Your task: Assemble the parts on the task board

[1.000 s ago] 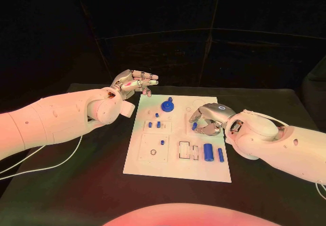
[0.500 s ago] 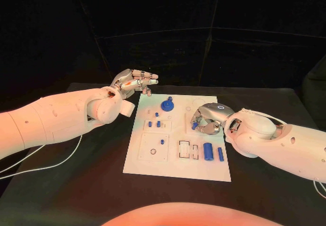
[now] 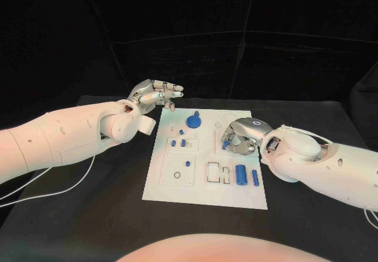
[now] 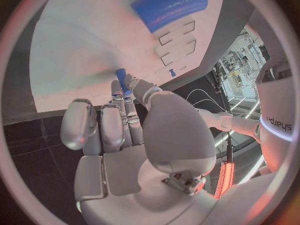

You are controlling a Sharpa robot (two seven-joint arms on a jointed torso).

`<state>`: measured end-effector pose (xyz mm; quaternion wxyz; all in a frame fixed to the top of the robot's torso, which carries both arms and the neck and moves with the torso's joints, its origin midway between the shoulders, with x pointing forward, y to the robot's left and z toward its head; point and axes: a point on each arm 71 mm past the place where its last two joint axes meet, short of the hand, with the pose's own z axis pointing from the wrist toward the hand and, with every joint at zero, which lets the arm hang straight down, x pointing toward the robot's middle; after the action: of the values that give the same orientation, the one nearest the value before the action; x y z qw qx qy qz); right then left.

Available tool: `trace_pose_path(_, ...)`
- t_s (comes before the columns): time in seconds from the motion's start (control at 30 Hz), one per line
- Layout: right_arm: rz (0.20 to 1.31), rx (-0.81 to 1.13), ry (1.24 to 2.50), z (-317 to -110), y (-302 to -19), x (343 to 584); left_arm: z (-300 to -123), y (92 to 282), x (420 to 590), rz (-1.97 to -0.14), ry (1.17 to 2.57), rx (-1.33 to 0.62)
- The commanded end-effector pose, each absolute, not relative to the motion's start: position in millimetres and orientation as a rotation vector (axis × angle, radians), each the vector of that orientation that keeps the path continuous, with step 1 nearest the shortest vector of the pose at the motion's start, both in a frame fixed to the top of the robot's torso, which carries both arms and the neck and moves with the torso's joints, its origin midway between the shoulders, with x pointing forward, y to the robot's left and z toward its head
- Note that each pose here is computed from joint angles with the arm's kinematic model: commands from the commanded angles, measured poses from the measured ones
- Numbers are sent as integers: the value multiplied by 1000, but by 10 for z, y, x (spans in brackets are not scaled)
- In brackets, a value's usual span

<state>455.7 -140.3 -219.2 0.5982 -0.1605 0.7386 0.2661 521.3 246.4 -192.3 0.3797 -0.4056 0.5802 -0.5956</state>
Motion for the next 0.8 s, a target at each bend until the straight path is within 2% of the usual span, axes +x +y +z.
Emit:
trace_pose_path(0.03, 656, -300, 1675, -2120, -1416, 4535, -1911, 2459, 5215, -1536, 1485, -1036)
trace_pose_path(0.3, 743, -234, 1670, -1919, -1394, 4461, -1914, 2456, 5209, -1536, 1491, -1038)
trace_pose_path(0.47, 810, -233, 1665, -1813, -1277, 4381, -1917, 2447, 5206, -1538, 1496, -1039)
trace_pose_path(0.8, 961, -357, 1629, -1737, -648, 4209, -1917, 2419, 5214, -1542, 1494, -1036)
